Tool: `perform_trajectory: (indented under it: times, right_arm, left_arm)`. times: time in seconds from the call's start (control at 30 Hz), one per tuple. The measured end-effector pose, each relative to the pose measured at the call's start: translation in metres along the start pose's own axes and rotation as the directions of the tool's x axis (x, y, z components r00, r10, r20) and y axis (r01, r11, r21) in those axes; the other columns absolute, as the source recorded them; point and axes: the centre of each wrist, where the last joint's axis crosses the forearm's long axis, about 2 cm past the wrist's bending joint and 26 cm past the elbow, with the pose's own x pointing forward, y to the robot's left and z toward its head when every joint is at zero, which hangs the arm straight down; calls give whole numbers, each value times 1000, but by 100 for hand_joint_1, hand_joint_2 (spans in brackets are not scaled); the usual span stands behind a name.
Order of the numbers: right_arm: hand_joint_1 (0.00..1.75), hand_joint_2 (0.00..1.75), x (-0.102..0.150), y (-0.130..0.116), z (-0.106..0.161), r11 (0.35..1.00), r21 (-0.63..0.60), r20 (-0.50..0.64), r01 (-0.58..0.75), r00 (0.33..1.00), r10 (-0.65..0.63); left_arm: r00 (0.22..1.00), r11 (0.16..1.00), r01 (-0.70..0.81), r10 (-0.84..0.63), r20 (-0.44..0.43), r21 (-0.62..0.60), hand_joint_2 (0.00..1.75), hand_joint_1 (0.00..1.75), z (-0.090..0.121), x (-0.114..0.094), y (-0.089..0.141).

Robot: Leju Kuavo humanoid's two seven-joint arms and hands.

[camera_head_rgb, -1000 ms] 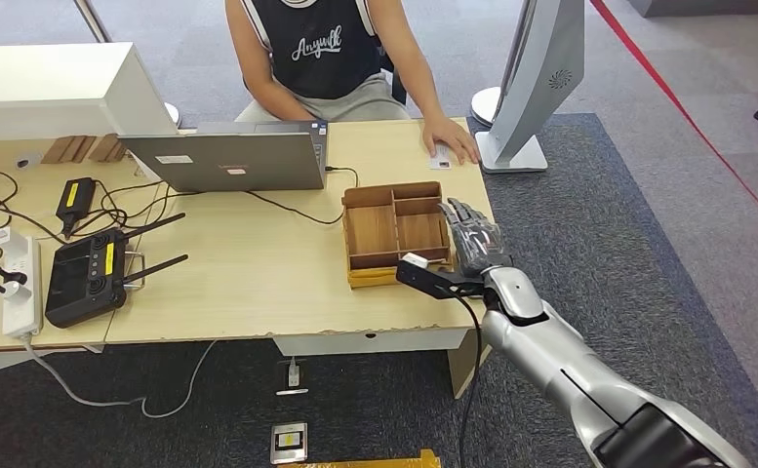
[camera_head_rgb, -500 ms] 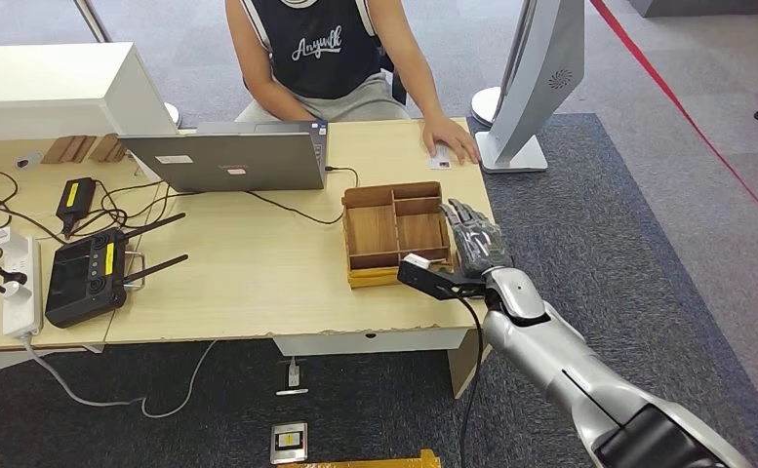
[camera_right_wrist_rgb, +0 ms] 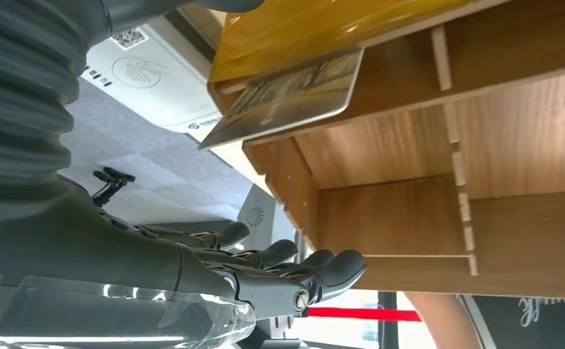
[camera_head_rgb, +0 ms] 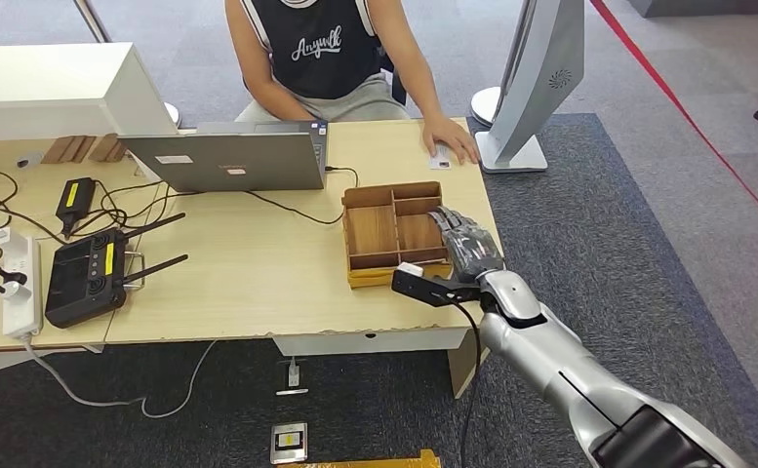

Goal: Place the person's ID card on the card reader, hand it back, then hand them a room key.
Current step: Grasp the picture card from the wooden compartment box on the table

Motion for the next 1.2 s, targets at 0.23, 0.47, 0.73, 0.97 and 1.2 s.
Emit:
perform_trajectory:
  times: [0.23, 0.47, 0.73, 0.97, 1.2]
  right_arm:
    - [0, 175, 7, 5, 2, 1000, 15, 14, 5, 1000, -5]
    - [0, 175, 13, 7, 2, 1000, 24, 31, 9, 999, -9]
    - [0, 175, 17, 10, 3, 999, 30, 38, 10, 999, -11]
    - [0, 175, 18, 10, 4, 999, 37, 32, 9, 999, -10]
    - [0, 175, 17, 11, 4, 999, 40, 21, 5, 1000, -5]
  left_arm:
    - [1000, 1000, 0, 0, 1, 1, 0, 0, 0, 0, 0]
    - [1000, 1000, 1, -1, 1, 1, 0, 0, 0, 0, 0]
    - [1000, 1000, 1, -1, -3, 0, 0, 0, 1, 2, -1]
    - [1000, 1000, 1, -1, -1, -1, 0, 0, 1, 2, -2]
    - [1000, 1000, -3, 3, 1, -1, 0, 0, 1, 3, -2]
